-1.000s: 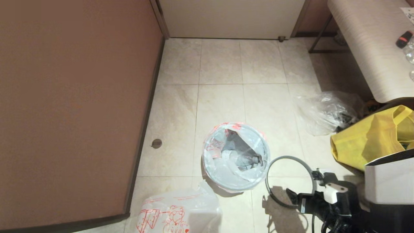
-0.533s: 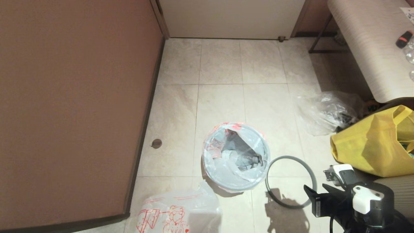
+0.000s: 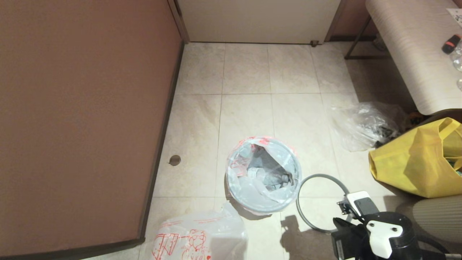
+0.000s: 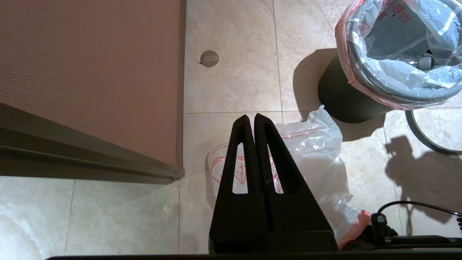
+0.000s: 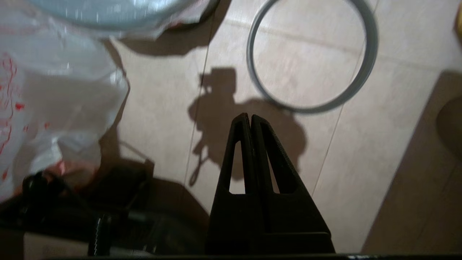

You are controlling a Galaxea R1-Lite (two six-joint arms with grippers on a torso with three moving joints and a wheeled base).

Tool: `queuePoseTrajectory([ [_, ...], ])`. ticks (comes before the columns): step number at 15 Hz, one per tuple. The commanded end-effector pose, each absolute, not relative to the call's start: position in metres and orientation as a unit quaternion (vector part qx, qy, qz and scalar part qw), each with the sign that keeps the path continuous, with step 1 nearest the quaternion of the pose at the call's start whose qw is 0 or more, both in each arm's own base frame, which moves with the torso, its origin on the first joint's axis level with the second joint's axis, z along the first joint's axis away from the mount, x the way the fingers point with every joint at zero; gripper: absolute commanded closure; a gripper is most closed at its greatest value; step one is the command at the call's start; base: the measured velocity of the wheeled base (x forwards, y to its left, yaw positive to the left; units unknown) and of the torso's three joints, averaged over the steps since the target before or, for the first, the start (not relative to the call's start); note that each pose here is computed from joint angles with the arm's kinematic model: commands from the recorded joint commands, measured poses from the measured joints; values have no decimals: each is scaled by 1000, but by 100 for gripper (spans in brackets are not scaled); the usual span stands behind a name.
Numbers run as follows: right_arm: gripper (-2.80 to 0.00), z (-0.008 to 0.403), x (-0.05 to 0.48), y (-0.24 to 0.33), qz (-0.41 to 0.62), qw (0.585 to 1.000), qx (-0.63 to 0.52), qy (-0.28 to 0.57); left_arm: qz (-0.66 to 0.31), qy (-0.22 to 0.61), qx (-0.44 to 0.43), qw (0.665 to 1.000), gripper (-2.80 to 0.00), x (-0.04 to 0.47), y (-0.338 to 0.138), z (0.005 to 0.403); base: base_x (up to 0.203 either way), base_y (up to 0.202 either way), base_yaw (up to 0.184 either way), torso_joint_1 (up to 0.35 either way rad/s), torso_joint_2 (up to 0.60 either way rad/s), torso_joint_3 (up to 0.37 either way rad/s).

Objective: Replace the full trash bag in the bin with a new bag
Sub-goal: Place the trash bag on the floor

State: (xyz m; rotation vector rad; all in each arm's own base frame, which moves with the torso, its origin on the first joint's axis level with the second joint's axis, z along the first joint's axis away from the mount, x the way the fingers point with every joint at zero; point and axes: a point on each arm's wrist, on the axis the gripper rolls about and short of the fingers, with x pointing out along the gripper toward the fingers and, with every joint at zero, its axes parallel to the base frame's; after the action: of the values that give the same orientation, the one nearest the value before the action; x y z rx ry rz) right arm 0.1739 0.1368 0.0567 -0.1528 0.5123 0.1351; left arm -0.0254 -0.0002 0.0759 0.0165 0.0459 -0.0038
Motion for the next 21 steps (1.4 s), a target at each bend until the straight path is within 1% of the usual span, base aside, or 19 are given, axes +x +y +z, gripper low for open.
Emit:
queuePoseTrajectory([
  [1,0,50,161,144,74,950,-68,296,-2,24,8,1000,0,-25,0,76,0,0,0,0,0,0],
  [2,0,44,156,147,64,937,-62,337,-2,24,8,1000,0,-25,0,76,0,0,0,0,0,0],
  [4,0,46,159,157,54,918,-27,391,-2,24,8,1000,0,-25,0,76,0,0,0,0,0,0],
  [7,0,52,178,160,58,910,36,409,-2,24,8,1000,0,-25,0,76,0,0,0,0,0,0],
  [8,-280,54,186,158,65,903,66,419,-2,24,8,1000,0,-25,0,76,0,0,0,0,0,0],
  [11,-280,63,225,148,77,897,122,418,-2,24,8,1000,0,-25,0,76,0,0,0,0,0,0],
  [14,-280,47,257,145,86,892,127,425,-2,24,8,1000,0,-25,0,76,0,0,0,0,0,0],
  [16,-280,33,277,148,95,895,141,413,-2,24,8,1000,0,-25,0,76,0,0,0,0,0,0],
  [18,-280,21,287,151,96,895,143,411,-2,24,8,1000,0,-25,0,76,0,0,0,0,0,0],
  [21,-280,21,293,149,92,898,144,406,-2,24,8,1000,0,-25,0,76,0,0,0,0,0,0],
])
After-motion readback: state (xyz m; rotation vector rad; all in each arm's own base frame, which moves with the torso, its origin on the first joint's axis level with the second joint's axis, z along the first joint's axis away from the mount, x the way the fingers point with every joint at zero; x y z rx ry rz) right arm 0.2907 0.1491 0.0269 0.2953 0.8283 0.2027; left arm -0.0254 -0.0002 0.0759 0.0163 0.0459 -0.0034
